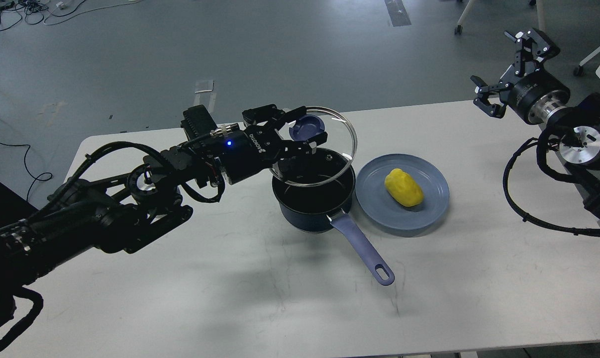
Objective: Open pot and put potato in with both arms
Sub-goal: 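Carry the glass lid toward the robot and lower it onto the table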
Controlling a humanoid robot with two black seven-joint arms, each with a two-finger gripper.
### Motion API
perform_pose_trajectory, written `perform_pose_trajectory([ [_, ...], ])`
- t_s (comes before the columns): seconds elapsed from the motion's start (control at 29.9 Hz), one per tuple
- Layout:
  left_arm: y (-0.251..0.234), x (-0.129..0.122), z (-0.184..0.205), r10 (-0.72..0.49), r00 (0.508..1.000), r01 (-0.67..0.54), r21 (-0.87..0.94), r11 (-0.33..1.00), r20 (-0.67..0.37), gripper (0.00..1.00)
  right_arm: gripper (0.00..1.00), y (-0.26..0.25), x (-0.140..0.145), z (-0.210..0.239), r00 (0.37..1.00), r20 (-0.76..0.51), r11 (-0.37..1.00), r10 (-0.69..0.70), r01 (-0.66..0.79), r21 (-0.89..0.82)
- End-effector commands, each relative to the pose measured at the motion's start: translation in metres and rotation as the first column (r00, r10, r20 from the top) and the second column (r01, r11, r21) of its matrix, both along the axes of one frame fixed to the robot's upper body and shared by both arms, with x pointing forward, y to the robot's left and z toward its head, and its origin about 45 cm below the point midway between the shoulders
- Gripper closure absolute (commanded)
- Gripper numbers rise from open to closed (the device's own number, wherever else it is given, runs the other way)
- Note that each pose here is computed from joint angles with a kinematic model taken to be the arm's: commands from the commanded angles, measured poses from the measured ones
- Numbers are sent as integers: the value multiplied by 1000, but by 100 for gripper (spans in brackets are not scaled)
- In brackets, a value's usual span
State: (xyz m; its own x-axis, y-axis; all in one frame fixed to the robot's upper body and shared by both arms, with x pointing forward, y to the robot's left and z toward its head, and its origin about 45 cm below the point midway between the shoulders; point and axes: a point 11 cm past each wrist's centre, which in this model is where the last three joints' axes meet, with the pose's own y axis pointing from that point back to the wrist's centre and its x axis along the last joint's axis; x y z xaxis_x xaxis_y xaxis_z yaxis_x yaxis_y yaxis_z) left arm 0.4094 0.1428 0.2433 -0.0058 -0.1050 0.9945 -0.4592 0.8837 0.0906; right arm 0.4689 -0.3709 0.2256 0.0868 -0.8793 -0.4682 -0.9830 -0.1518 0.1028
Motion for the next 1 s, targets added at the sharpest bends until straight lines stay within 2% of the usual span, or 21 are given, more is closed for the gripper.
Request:
perform_pose_trajectory([
  [0.0,20,6,8,33,999,-33,16,999,19,62,0,2,0,-1,1000,0,1000,3,-3,2],
  [0.47,102,3,30,155,985,-158,33,987,78,62,0,2,1,-1,1000,-7,1000,-3,3,-4],
  [0.77,147,-30,-35,256,964,-249,87,965,-73,62,0,-1,0,-1,1000,-9,1000,-7,7,-13],
  [0.97,175,-50,-68,345,923,-333,99,938,-170,62,0,-2,1,1,1000,-5,1000,-7,7,-13],
])
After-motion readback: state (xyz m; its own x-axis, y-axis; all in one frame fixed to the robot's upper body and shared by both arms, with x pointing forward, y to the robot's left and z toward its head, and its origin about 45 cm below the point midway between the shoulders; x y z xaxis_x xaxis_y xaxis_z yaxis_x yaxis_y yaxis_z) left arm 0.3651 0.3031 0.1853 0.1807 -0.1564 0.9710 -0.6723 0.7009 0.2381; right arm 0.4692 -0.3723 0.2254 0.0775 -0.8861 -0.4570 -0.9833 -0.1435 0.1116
